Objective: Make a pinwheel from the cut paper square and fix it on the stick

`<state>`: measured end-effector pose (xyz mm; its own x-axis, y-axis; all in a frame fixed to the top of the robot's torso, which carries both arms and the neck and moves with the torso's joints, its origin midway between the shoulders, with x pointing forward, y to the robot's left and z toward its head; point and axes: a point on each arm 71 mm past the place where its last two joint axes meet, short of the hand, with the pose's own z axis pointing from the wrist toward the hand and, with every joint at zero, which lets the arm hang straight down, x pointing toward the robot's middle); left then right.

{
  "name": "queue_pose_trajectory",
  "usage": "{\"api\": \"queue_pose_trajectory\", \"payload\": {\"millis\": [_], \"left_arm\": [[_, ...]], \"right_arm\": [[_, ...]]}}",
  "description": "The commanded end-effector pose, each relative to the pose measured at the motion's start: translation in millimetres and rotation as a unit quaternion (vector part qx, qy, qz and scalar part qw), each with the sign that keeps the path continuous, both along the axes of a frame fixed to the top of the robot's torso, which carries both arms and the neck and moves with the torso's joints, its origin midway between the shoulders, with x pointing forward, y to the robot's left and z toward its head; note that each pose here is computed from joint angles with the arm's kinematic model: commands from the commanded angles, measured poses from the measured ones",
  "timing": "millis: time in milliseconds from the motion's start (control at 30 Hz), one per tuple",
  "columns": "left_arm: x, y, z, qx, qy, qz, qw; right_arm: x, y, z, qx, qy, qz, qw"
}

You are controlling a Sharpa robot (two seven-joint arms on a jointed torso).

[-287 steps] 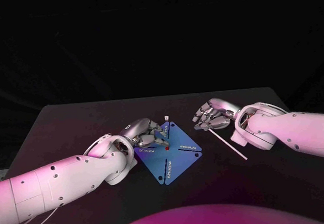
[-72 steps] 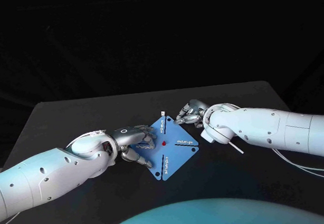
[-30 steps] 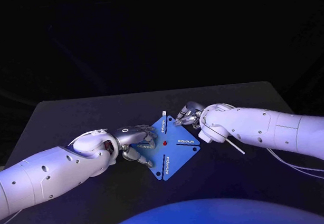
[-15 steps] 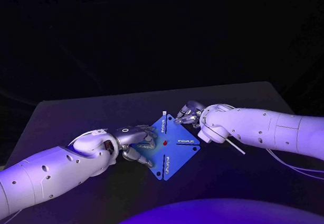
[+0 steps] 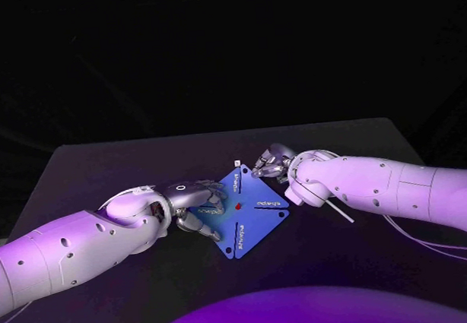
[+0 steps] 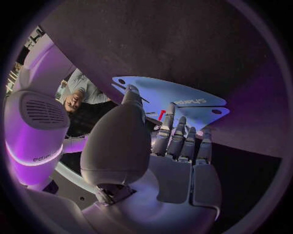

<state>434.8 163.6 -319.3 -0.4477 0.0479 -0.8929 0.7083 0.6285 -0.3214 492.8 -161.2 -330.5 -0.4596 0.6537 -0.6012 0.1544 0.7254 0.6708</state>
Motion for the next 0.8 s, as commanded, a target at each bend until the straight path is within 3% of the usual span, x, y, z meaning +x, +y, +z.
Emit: {"api": "queue_pose_trajectory", "payload": {"millis": [33, 233, 500, 800], "left_arm": [[-0.7, -0.8, -0.5, 0.004, 0.005, -0.002, 1.000], [-0.7, -0.6, -0.4, 0.004, 0.005, -0.002, 1.000], [-0.8, 0.0, -0.3, 0.004, 0.005, -0.001, 1.000], [-0.6, 0.0, 0.5, 0.001, 0.003, 0.001, 1.000]], "right_arm": [[-2.2, 4.8, 0.3, 0.004, 0.000, 0.025, 1.000], [-3.1, 7.2, 1.3, 0.006, -0.004, 0.028, 1.000], [-0.1, 3.9, 4.7, 0.002, -0.034, 0.011, 0.999], [0.8, 11.4, 9.3, -0.024, -0.077, 0.047, 0.996]]}}
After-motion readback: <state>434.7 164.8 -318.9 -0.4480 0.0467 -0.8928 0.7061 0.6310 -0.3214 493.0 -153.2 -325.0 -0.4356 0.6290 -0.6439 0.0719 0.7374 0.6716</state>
